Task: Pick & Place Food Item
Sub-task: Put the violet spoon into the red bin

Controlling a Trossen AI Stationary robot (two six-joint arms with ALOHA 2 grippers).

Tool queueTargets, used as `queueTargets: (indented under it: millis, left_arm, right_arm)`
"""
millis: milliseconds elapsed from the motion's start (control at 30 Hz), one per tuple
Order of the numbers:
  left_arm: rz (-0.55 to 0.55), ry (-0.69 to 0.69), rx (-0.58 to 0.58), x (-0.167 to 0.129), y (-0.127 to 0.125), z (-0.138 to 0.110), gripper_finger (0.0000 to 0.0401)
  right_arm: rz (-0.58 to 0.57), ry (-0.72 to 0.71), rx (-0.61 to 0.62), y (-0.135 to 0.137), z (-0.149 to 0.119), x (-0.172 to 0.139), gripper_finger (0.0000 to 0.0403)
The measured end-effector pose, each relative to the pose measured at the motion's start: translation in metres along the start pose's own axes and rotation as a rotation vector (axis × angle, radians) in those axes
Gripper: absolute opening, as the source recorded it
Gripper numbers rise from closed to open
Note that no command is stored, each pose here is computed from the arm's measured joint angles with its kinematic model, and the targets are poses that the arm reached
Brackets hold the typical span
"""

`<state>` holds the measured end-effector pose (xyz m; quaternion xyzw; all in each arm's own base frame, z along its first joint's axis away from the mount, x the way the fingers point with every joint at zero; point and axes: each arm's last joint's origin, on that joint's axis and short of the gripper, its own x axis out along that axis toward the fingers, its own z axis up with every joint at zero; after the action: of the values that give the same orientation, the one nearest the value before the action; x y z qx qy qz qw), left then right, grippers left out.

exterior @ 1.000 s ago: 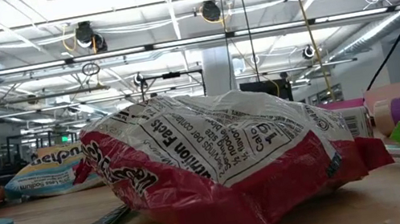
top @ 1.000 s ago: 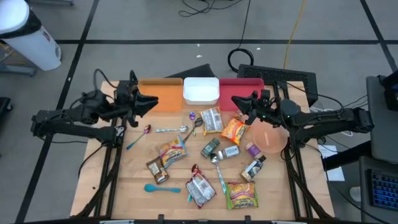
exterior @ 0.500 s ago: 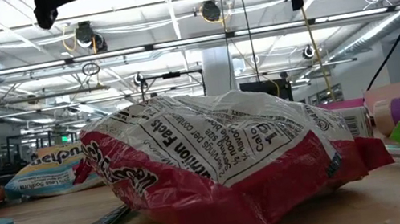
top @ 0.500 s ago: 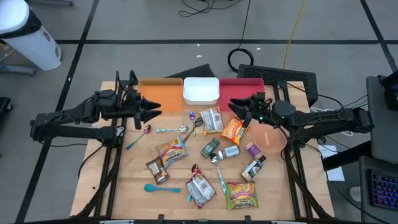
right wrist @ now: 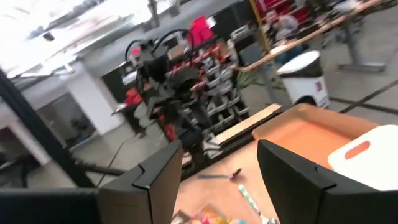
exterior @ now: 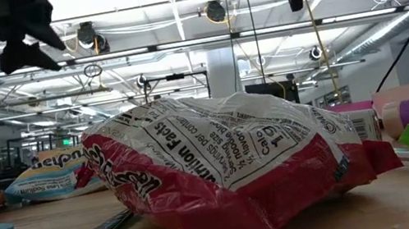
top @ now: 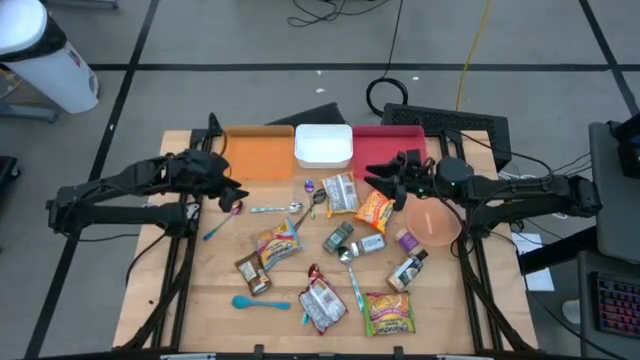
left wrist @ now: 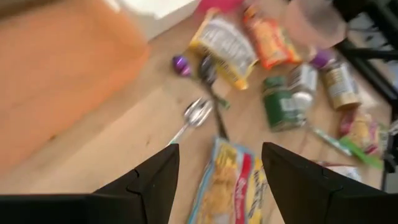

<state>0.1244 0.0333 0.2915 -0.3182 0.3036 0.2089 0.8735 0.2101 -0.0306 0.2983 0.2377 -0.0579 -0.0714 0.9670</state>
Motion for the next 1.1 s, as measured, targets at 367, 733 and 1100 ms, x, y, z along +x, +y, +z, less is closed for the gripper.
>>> queueTargets:
  millis: [367, 733, 1100]
  left_arm:
    - [0.179, 0.147, -0.157, 0.017, 0.017, -0.001, 0.0239]
    - [0.354, 0.375, -0.172, 0.046, 0.039, 0.001, 0.0239]
    - [0.325, 0.540, -0.046, 0.076, 0.048, 0.005, 0.0239]
  right_arm:
    - [0.185, 0.234, 0.127, -0.034, 0.007, -0.005, 0.0205]
    - [0.203, 0.276, 0.132, -0.037, 0.005, -0.006, 0.0201]
    - [0.121, 0.228, 0.084, -0.041, 0.007, -0.006, 0.0201]
